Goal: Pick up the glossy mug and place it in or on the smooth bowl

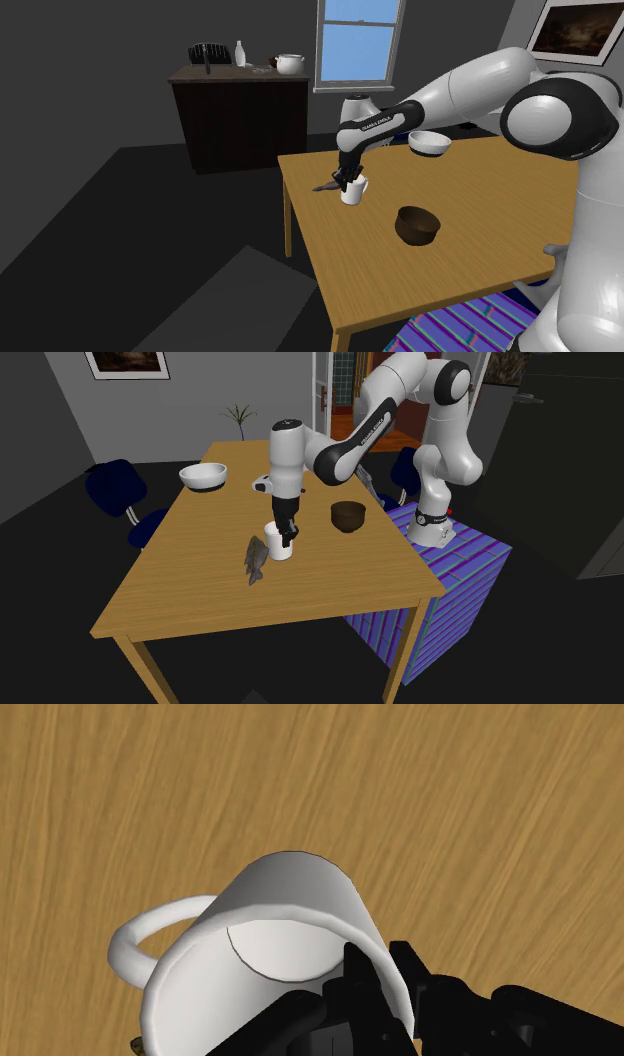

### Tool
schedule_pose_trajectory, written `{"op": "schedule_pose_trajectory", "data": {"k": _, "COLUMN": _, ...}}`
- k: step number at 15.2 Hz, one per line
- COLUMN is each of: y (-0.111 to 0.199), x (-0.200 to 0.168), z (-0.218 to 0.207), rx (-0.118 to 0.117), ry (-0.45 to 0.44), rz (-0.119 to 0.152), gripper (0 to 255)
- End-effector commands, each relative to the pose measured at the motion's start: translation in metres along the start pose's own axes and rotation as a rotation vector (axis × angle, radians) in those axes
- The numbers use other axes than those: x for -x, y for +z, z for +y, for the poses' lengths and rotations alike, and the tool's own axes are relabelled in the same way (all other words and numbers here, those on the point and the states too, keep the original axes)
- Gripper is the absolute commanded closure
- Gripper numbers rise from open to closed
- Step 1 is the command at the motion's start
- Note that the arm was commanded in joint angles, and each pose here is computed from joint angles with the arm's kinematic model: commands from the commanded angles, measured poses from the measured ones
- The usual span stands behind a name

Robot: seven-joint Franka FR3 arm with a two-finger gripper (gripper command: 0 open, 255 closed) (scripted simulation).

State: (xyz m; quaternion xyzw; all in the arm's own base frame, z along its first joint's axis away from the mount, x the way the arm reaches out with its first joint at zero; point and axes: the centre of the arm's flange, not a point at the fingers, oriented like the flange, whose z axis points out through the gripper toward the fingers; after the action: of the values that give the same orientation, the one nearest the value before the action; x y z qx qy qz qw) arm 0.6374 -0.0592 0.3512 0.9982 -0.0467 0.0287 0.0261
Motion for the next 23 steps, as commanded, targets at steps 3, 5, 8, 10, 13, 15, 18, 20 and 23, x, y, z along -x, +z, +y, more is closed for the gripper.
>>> {"op": "schedule_pose_trajectory", "data": {"k": 3, "y": 0.0, "x": 0.0, "z": 0.0, "rx": 0.0, "ry": 0.0, "rz": 0.0, "gripper": 255}}
{"op": "schedule_pose_trajectory", "data": {"k": 5, "y": 0.0, "x": 0.0, "z": 0.0, "rx": 0.0, "ry": 0.0, "rz": 0.001, "gripper": 255}}
{"op": "schedule_pose_trajectory", "data": {"k": 8, "y": -0.016, "x": -0.001, "z": 0.001, "rx": 0.0, "ry": 0.0, "rz": 0.001, "gripper": 255}}
{"op": "schedule_pose_trajectory", "data": {"k": 10, "y": -0.026, "x": -0.002, "z": 0.001, "rx": 0.0, "ry": 0.0, "rz": 0.001, "gripper": 255}}
{"op": "schedule_pose_trajectory", "data": {"k": 13, "y": -0.042, "x": -0.003, "z": 0.002, "rx": 0.0, "ry": 0.0, "rz": 0.001, "gripper": 255}}
{"op": "schedule_pose_trajectory", "data": {"k": 15, "y": -0.053, "x": -0.003, "z": 0.003, "rx": 0.0, "ry": 0.0, "rz": 0.001, "gripper": 255}}
{"op": "schedule_pose_trajectory", "data": {"k": 18, "y": -0.069, "x": -0.004, "z": 0.003, "rx": 0.0, "ry": 0.0, "rz": 0.001, "gripper": 255}}
{"op": "schedule_pose_trajectory", "data": {"k": 20, "y": -0.079, "x": -0.005, "z": 0.004, "rx": 0.0, "ry": 0.0, "rz": 0.001, "gripper": 255}}
{"op": "schedule_pose_trajectory", "data": {"k": 23, "y": -0.095, "x": -0.006, "z": 0.005, "rx": 0.0, "ry": 0.0, "rz": 0.001, "gripper": 255}}
